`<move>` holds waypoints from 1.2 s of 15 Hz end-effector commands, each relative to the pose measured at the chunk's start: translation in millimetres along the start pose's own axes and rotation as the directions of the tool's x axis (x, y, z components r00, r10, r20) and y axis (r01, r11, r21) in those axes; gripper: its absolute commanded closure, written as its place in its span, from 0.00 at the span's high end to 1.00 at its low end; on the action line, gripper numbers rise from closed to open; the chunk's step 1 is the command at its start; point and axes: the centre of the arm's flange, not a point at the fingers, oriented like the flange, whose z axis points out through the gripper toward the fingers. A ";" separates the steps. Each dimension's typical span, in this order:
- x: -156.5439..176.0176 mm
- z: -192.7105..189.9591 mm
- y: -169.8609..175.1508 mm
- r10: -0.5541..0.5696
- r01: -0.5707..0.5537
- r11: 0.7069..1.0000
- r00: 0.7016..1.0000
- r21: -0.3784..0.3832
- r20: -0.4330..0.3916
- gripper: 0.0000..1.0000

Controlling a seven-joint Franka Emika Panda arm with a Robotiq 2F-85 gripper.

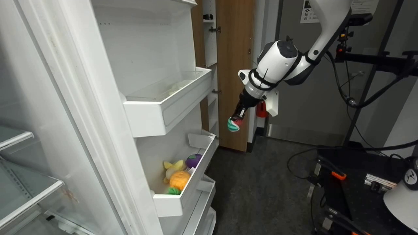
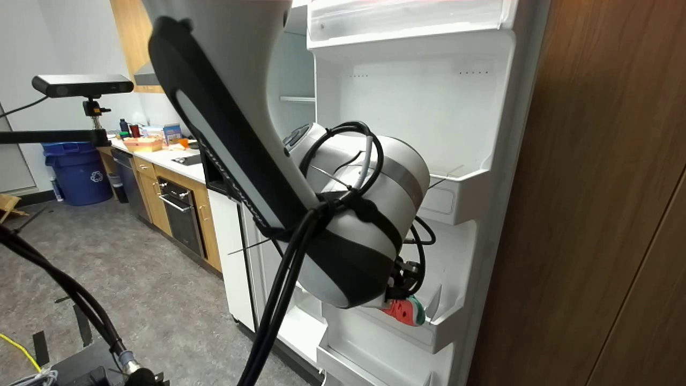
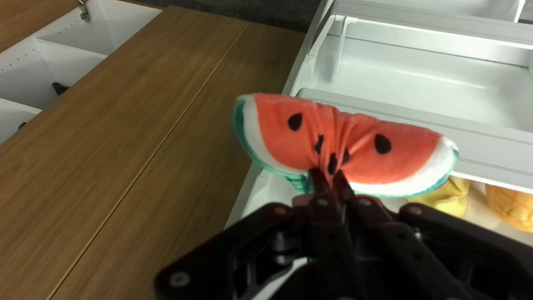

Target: Move the watermelon plush toy from the top compartment to the bottom compartment.

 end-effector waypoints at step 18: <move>37.2 0.6 -47.6 -0.034 0.036 0.999 0.997 0.034 -0.062 0.05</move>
